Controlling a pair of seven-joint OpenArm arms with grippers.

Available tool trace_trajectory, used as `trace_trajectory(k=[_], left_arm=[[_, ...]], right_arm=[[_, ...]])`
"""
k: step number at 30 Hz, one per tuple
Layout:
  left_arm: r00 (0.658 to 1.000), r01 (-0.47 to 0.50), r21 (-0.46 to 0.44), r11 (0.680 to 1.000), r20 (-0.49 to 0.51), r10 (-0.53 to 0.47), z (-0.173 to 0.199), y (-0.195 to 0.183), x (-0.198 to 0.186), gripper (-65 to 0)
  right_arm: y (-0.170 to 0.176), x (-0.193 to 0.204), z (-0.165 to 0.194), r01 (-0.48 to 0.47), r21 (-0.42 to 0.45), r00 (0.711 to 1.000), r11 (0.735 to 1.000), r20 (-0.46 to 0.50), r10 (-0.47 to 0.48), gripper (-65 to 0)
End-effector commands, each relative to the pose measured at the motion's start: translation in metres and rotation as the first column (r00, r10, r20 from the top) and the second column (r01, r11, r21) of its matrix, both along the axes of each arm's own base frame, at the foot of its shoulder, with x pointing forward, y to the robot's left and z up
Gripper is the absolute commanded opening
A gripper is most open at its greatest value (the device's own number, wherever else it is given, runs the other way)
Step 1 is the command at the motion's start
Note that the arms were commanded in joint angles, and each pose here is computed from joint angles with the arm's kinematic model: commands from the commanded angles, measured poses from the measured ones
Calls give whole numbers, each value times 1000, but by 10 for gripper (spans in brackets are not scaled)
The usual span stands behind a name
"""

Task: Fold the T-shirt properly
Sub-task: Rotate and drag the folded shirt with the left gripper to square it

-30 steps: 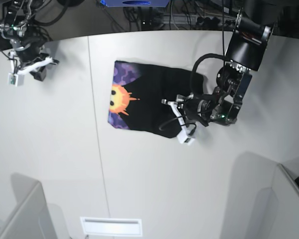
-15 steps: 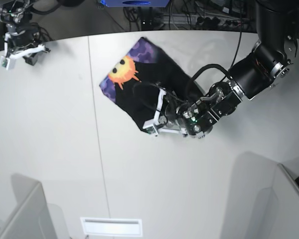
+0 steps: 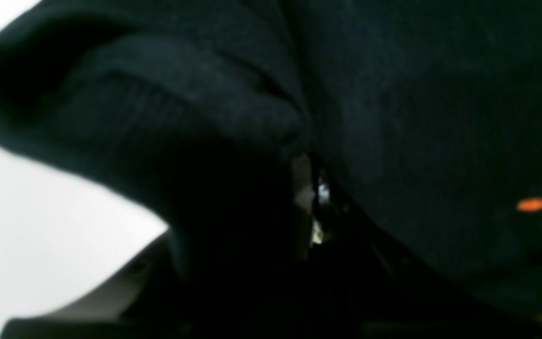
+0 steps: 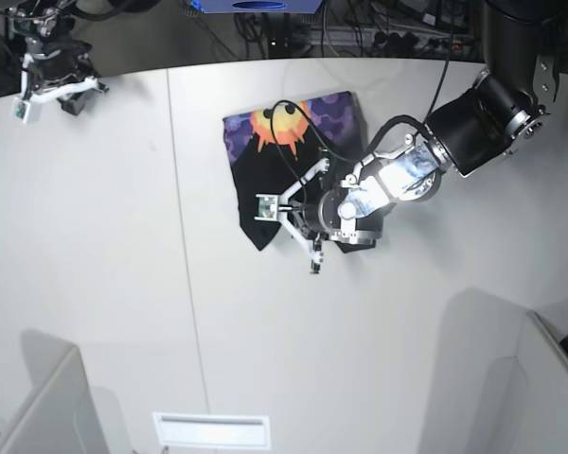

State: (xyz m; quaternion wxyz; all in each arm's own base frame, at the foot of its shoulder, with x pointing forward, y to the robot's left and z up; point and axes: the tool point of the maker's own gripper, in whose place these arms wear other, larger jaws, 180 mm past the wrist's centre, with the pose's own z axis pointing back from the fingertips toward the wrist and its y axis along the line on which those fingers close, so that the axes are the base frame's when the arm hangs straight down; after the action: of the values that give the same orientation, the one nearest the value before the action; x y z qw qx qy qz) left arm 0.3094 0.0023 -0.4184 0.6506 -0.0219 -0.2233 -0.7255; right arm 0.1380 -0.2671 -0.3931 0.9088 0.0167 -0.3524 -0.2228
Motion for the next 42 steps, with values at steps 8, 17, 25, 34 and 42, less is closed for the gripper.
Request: trace_trajectory(k=[8,17,25,34,42], left_arm=[[997,68,-30,997,26,-67,12,-28,3,-650],[995,100,-69,993,30,-98,19,-52,-2,-650],[995,97,-64,993,22,-96,16,-51,-4,-650],[996,85,-61,994,33,-83,20,-47,2,-650],[996,82,-67,994,42,-79,24,-49,7,-431]], right_arm=[[-4,5,8,-5,-18,999,1000,35,6,-650],[-4,9,10,-4,-18,999,1000,46,5,-650],[-4,9,2,5,-2,999,1000,35,-5,-650],[-5,10,0,3,0,1000,1000,31,-3,-650],[-5,14,2,3,0,999,1000,42,-3,-650]])
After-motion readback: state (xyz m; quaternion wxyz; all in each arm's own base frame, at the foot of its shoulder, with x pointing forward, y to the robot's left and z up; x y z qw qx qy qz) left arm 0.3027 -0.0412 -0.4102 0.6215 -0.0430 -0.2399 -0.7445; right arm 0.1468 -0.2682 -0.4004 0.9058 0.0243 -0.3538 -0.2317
